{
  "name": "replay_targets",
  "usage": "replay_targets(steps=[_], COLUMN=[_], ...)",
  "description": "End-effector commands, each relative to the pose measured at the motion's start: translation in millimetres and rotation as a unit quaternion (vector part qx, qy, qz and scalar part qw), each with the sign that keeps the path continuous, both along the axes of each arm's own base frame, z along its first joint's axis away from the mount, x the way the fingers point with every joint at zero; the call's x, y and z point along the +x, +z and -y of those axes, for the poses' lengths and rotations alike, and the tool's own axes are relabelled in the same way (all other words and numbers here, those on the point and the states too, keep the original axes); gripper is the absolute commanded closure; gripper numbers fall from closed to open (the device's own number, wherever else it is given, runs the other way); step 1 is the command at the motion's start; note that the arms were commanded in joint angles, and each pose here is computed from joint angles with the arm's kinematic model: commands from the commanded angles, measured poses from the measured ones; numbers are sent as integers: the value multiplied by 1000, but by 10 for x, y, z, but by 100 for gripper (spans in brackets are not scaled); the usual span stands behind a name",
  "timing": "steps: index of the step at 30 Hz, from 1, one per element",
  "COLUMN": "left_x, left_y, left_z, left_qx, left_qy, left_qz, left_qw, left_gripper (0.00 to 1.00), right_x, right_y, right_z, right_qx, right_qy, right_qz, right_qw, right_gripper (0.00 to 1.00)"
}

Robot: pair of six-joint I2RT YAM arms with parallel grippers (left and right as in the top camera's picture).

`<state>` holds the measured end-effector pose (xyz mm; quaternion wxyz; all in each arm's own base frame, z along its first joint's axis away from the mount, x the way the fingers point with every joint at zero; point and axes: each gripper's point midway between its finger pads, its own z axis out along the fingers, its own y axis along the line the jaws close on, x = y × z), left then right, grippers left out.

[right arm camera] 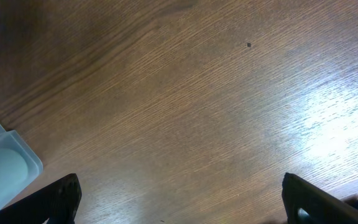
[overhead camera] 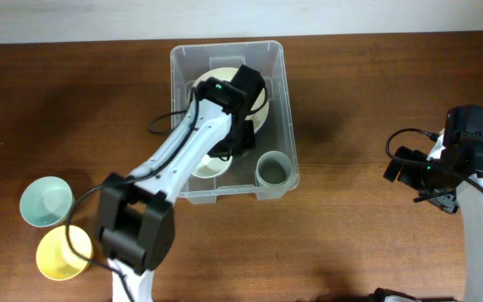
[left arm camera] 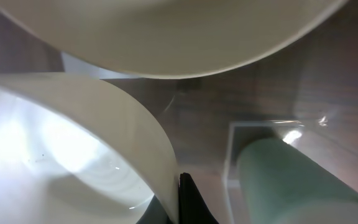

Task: Pack container
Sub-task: 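Carry the white bowl into the bin's front left and release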

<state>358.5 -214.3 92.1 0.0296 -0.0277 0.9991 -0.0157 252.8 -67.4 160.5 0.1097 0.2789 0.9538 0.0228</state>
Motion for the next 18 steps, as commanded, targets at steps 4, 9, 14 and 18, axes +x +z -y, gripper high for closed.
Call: replay_targets(steps=[4,9,14,18], left_x=[-88,29,192,225], left_y=[-186,80,798,1413], left_z=[5,-90,-492,-914], left_qx=[2,2,27,28], left_qy=[9,-1,33,76], left_qz=[-39,-7,74,150], left_qw=[999,1000,996,985], left_gripper=[76,75,71,37], right_x=[28,27,28,30], right_y=[67,68,67,67], right_z=[-13,-13,-13,-12], right_qx=[-1,-1,-1,-1], right_qy=[6,6,6,6], right_qz=[11,11,11,11], right_qw=[1000,1000,1000,1000], right_gripper=[1,1,1,1])
